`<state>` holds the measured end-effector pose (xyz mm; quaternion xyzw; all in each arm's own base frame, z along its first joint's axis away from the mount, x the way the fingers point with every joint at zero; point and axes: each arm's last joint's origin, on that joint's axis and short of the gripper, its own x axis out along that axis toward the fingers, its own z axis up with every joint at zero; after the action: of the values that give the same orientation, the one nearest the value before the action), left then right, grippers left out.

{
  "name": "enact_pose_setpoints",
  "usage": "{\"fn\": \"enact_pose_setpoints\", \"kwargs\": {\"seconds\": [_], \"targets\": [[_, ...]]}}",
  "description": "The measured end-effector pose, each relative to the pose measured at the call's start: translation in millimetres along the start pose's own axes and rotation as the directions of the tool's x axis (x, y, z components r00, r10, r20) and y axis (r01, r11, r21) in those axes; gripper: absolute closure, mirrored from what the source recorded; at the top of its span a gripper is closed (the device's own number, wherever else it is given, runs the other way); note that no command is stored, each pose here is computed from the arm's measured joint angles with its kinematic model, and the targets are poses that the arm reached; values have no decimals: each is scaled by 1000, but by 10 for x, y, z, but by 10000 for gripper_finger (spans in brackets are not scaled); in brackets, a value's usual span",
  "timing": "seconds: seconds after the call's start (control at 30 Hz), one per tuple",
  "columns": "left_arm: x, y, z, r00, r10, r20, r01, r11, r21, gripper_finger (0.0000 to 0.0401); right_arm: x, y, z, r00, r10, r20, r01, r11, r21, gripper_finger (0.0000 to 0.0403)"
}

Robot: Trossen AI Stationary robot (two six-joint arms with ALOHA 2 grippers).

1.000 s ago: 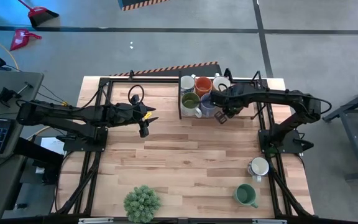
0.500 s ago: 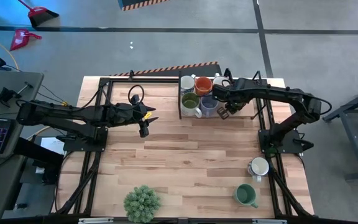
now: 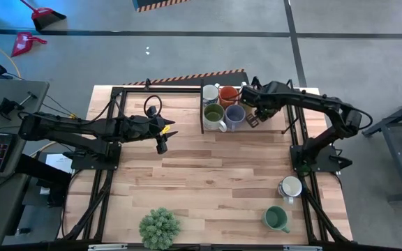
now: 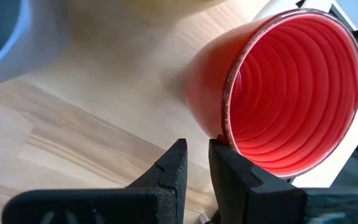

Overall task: Place coffee mugs
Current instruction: Put the red mug on the shelf

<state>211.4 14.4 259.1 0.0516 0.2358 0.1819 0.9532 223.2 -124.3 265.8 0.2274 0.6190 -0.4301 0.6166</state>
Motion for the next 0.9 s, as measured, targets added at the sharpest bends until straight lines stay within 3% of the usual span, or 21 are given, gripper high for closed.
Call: {"fn": "enact_pose_setpoints", "kwargs": {"seconds": [0.9], "targets": [[1,0,-2,1000,0,-1,0,1000,7,221,167,-304,251,1000,3,20,-4,1000,23,345]]}}
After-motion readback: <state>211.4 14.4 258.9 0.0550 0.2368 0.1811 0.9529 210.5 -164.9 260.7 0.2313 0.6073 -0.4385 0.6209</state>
